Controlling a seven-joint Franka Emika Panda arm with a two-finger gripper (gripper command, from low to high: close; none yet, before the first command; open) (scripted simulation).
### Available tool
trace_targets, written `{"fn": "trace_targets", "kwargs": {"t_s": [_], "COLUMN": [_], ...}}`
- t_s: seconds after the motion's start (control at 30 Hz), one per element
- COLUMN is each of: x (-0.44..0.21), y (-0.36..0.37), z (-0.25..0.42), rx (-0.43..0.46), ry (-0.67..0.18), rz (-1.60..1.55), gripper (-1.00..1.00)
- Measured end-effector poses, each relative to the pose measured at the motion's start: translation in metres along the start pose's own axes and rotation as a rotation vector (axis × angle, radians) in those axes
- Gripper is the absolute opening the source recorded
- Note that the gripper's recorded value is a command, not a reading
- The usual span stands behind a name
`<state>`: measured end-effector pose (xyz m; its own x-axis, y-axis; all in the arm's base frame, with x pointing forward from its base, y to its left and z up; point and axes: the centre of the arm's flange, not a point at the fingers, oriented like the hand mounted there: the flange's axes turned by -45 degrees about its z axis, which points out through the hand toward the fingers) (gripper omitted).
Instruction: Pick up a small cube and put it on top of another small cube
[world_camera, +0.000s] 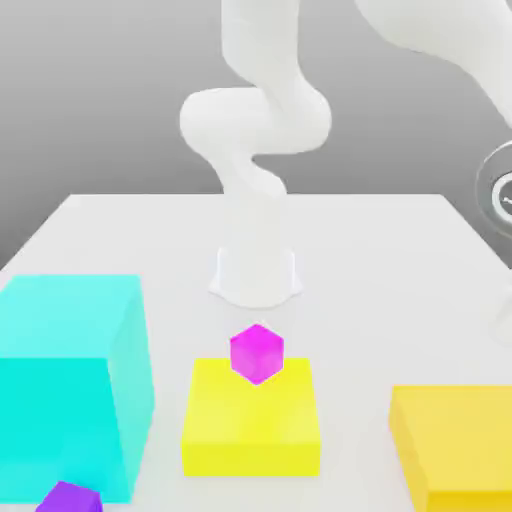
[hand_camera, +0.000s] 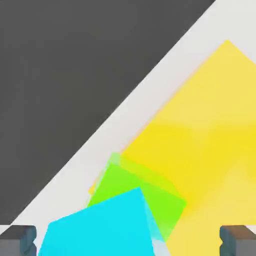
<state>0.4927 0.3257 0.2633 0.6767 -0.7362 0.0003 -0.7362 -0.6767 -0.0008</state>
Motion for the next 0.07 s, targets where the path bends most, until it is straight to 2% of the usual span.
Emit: {"fn": "trace_targets", "kwargs": {"t_s": [0.07], "x": [0.000], "y": [0.000], "z": [-0.029], "rx": [0.000], "ry": [0.001], "rz": [0.000], "gripper": [1.00]}}
